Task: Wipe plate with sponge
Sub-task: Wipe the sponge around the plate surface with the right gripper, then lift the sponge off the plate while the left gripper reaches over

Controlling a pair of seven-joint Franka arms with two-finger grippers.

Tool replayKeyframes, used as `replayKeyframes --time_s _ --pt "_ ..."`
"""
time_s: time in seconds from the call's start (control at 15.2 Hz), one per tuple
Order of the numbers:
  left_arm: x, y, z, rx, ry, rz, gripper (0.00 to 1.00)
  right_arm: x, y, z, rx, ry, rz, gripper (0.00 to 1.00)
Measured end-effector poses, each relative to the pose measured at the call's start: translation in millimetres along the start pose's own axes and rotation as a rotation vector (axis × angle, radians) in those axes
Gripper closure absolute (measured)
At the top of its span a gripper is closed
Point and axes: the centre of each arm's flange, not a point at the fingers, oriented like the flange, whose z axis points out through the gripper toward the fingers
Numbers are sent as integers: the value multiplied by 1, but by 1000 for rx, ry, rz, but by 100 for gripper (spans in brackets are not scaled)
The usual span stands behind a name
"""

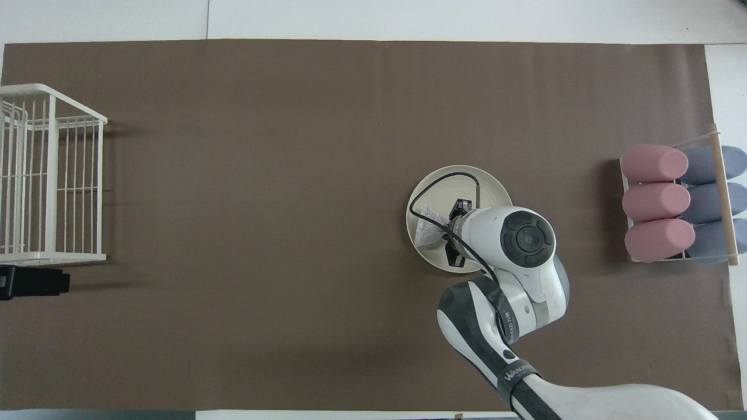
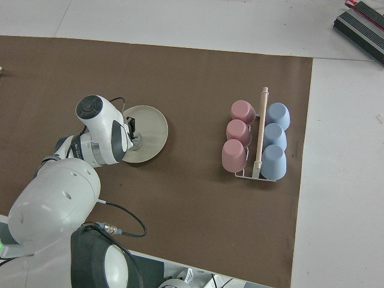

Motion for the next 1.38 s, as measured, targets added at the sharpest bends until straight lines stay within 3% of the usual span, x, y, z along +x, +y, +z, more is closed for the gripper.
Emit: replayKeyframes --time_s 0.2,0.53,0.72,1.05,1.25,1.38 --pt "-3 2 -3 2 9 -12 0 4 -3 0 28 -14 12 90" --pt "-2 -14 -4 -10 12 -43 0 48 -37 1 116 -38 78 90" --pt "-2 -9 -4 -6 16 -34 0 59 -43 0 112 -28 52 90" --pt "2 -11 -8 -9 58 -38 0 51 -34 -5 -42 33 18 90" --pt "2 -7 -8 -6 59 -31 0 26 -31 -22 -153 73 -22 90" --pt "3 -7 -8 -6 61 -31 0 6 -39 -48 -184 81 -46 90"
